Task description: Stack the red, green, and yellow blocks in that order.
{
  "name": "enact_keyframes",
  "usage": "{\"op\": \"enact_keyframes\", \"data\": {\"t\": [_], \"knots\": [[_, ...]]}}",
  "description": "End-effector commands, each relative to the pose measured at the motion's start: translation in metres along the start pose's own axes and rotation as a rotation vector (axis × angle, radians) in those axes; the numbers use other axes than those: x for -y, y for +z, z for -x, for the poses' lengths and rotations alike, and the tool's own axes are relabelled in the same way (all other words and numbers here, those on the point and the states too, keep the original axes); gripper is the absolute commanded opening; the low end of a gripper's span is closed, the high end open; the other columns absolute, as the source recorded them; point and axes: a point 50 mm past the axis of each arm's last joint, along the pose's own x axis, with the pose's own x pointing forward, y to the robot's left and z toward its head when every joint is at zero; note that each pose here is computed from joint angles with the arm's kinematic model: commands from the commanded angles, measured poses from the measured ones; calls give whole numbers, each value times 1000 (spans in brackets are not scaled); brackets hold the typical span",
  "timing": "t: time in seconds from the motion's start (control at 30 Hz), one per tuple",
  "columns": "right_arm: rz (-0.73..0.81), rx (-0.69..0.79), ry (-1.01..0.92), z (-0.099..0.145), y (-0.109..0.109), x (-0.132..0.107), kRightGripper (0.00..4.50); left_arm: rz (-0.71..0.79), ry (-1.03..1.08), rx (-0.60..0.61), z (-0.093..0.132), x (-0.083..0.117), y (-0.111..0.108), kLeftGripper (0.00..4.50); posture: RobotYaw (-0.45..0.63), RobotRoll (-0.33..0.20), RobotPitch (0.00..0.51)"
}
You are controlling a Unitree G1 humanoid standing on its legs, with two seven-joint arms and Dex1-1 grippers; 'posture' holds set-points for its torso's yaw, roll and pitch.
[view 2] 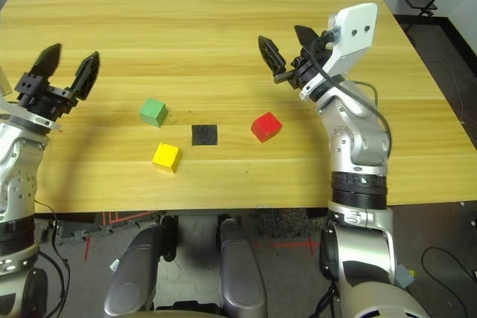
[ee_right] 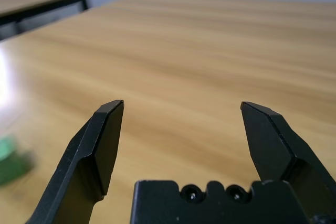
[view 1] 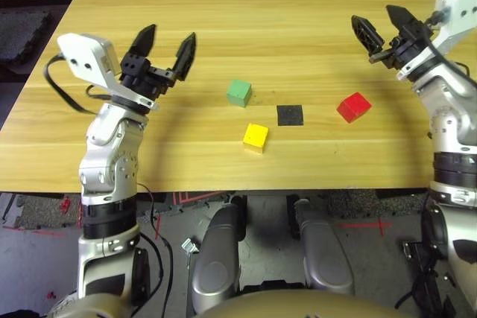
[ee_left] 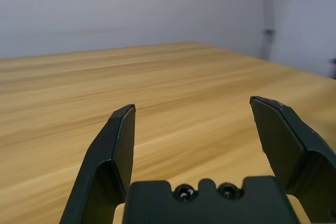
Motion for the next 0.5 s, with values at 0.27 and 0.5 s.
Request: {"op": "enact_keyframes", "data": {"t": [0.27, 0.5], "knots": [[-24, -70, 79, 8, 4, -6, 4500, -30, -340, -155, -14, 4, -14, 4452, 254, -20, 268], [-25, -95, 121, 16, 5, -12, 4500, -71, -514, -283, -6, -16, -26, 4452, 232, -17, 279]]}}
